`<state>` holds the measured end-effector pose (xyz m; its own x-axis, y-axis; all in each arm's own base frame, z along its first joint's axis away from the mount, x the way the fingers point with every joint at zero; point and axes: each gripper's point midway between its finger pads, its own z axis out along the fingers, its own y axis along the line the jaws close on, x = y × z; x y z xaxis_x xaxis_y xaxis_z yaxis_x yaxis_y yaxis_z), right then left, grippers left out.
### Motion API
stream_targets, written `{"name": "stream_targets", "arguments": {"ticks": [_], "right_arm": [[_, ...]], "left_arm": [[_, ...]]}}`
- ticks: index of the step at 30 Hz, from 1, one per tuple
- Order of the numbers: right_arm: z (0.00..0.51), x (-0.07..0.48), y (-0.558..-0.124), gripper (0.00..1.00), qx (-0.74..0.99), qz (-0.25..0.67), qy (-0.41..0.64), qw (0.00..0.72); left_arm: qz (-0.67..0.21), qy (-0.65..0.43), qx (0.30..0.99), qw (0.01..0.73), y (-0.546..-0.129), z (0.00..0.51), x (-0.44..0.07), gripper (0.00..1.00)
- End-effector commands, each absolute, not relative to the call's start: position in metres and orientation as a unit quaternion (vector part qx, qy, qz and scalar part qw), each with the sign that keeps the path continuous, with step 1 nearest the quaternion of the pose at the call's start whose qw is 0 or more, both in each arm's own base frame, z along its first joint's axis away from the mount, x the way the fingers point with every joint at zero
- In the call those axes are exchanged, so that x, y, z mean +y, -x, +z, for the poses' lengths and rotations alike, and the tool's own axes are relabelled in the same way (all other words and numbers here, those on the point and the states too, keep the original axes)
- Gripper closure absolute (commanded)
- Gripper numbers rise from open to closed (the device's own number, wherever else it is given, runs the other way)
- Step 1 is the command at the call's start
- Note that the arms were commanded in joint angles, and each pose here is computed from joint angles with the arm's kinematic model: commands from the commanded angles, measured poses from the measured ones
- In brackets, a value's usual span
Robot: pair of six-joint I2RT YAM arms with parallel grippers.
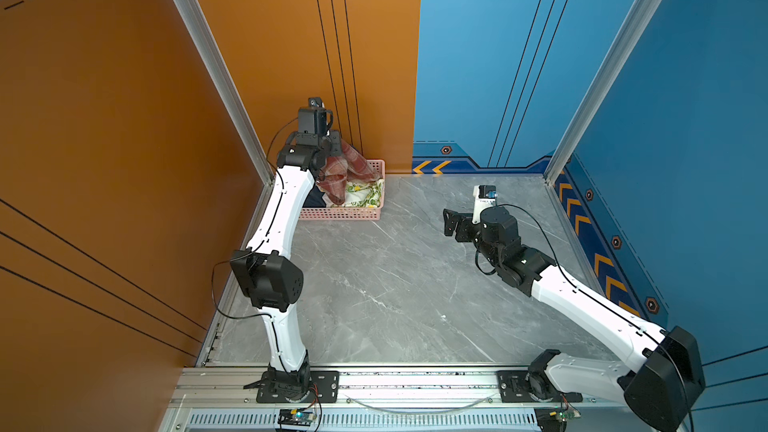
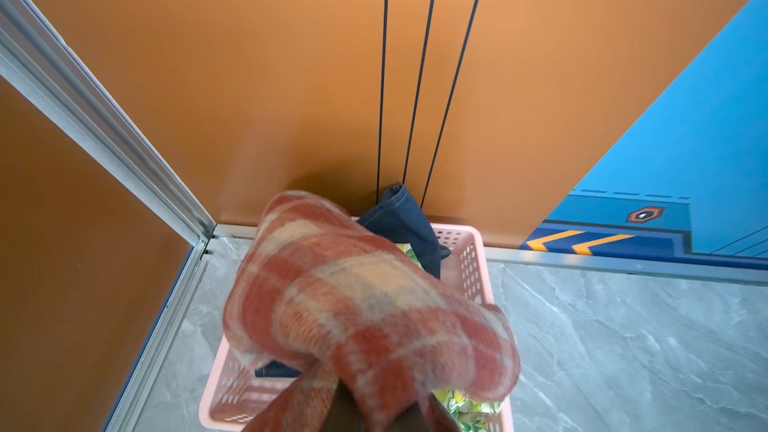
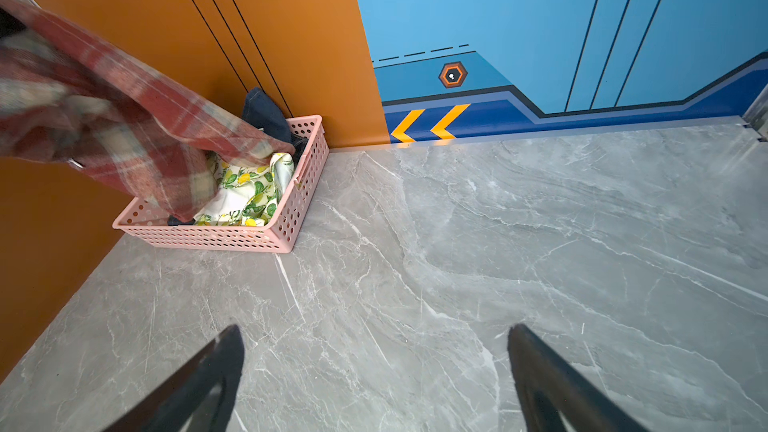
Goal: Fold and stack the skirts
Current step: 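Grasp the plaid skirt with the left gripper and lift it from the basket, then lay the plaid skirt on the table nearer the robot and release it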
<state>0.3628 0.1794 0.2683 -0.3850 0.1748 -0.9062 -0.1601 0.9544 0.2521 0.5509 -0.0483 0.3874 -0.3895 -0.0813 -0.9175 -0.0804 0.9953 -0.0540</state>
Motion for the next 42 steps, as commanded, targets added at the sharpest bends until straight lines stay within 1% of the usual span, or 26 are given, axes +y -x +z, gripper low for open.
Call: {"name": "stream_targets", "arguments": {"ticks": [1, 6, 10, 15, 19, 23, 27, 29, 30, 33, 34, 36, 37, 38, 39, 41, 42], "right_arm": [[0.27, 0.163, -0.361, 0.01, 0.814, 0.143, -0.032, 0.562], [0.269, 0.149, -0.362, 0.01, 0.81, 0.147, -0.059, 0.565], [0.269, 0.135, -0.361, 0.01, 0.805, 0.15, -0.086, 0.568], [0.271, 0.101, -0.358, 0.01, 0.795, 0.144, -0.143, 0.571], [0.269, 0.065, -0.353, 0.01, 0.788, 0.135, -0.196, 0.567], [0.271, 0.028, -0.341, 0.01, 0.774, 0.122, -0.247, 0.571], [0.276, -0.001, -0.328, 0.01, 0.762, 0.112, -0.274, 0.575], [0.278, -0.01, -0.324, 0.01, 0.763, 0.108, -0.28, 0.573], [0.278, -0.013, -0.323, 0.01, 0.764, 0.107, -0.282, 0.57], [0.272, -0.014, -0.322, 0.01, 0.773, 0.111, -0.282, 0.557], [0.268, -0.012, -0.322, 0.02, 0.779, 0.113, -0.28, 0.55], [0.256, -0.006, -0.323, 0.02, 0.796, 0.12, -0.271, 0.528], [0.249, -0.003, -0.323, 0.03, 0.806, 0.12, -0.267, 0.515], [0.242, 0.0, -0.322, 0.03, 0.814, 0.122, -0.263, 0.503], [0.234, 0.003, -0.323, 0.03, 0.824, 0.124, -0.257, 0.489], [0.219, 0.01, -0.322, 0.04, 0.843, 0.125, -0.245, 0.463], [0.214, 0.014, -0.321, 0.04, 0.85, 0.126, -0.238, 0.452]], "left_arm": [[-0.044, 0.039, 0.793, 0.606, -0.539, 0.442, -0.059, 1.0], [-0.089, 0.024, 0.757, 0.647, -0.523, 0.488, -0.075, 1.0], [-0.132, -0.007, 0.735, 0.665, -0.507, 0.516, -0.104, 1.0], [-0.177, -0.066, 0.708, 0.68, -0.477, 0.544, -0.158, 1.0], [-0.216, -0.123, 0.689, 0.68, -0.444, 0.558, -0.212, 1.0], [-0.266, -0.182, 0.681, 0.657, -0.408, 0.554, -0.268, 1.0], [-0.297, -0.21, 0.683, 0.634, -0.381, 0.541, -0.297, 1.0], [-0.308, -0.207, 0.696, 0.615, -0.382, 0.523, -0.303, 1.0], [-0.305, -0.198, 0.71, 0.603, -0.388, 0.506, -0.303, 1.0], [-0.336, -0.152, 0.757, 0.539, -0.413, 0.44, -0.306, 1.0], [-0.337, -0.134, 0.78, 0.511, -0.422, 0.41, -0.305, 0.95], [-0.328, -0.108, 0.821, 0.455, -0.435, 0.358, -0.302, 0.64], [-0.325, -0.099, 0.839, 0.426, -0.439, 0.335, -0.3, 0.44], [-0.319, -0.092, 0.852, 0.405, -0.44, 0.317, -0.297, 0.36], [-0.313, -0.083, 0.864, 0.386, -0.442, 0.301, -0.293, 0.31], [-0.3, -0.079, 0.876, 0.37, -0.438, 0.282, -0.286, 0.26], [-0.29, -0.078, 0.881, 0.366, -0.436, 0.276, -0.282, 0.24]]}}
